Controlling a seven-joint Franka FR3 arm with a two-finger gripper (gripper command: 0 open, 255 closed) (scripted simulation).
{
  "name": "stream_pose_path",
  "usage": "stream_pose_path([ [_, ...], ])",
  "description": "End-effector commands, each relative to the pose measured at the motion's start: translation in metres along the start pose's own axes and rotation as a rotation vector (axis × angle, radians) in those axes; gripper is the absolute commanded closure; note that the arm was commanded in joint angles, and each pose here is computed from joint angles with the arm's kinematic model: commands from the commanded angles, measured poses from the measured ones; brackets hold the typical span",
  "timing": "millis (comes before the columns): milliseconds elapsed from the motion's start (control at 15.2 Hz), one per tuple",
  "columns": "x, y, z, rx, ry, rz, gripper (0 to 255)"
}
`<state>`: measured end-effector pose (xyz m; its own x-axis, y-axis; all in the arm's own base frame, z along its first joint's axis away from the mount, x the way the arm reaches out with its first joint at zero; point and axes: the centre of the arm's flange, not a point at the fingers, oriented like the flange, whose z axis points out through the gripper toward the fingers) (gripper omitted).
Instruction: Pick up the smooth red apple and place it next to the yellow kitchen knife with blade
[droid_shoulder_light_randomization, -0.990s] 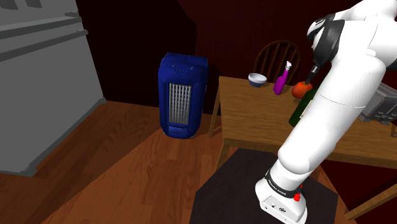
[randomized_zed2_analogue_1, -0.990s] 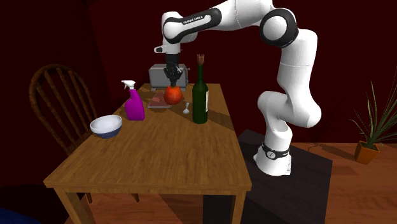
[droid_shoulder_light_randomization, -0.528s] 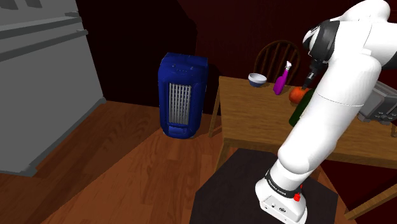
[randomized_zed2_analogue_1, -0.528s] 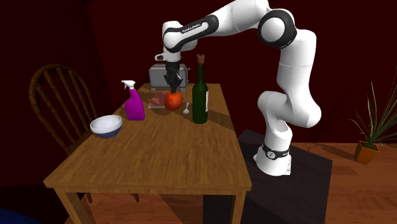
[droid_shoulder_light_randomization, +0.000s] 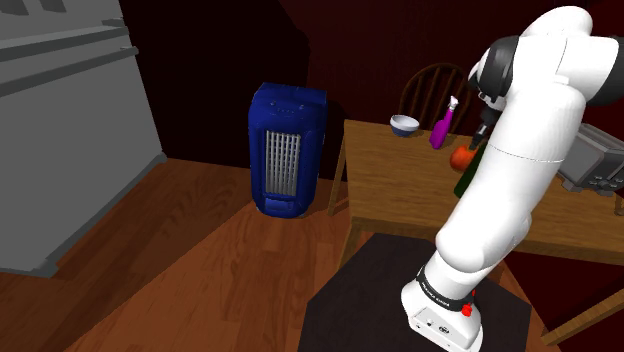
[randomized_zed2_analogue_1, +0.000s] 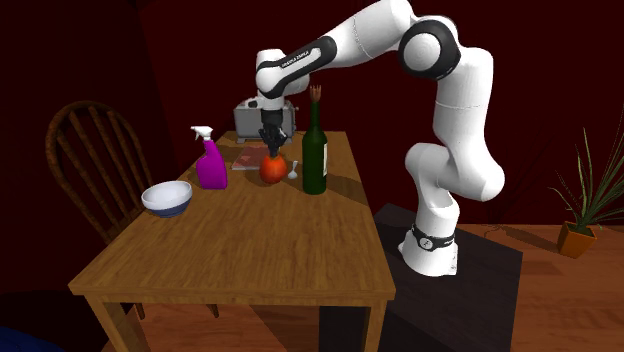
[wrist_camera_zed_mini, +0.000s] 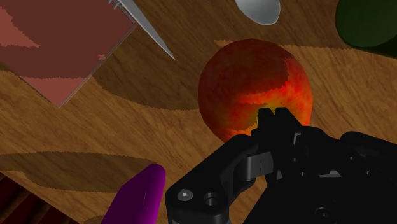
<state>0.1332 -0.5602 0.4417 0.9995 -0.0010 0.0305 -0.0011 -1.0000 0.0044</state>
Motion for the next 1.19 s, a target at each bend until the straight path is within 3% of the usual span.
stream_pose_path([
  [0,0.000,-0.001,0.012,0.000,0.000,0.000,255],
  [528,0.000,-0.001,0.012,0.000,0.000,0.000,255],
  [594,0.000,-0.001,0.012,0.000,0.000,0.000,0],
  [924,0.000,-0.001,0.012,0.000,0.000,0.000,0],
  [1122,0.000,-0.001,-0.028,0.000,0.000,0.000,0],
])
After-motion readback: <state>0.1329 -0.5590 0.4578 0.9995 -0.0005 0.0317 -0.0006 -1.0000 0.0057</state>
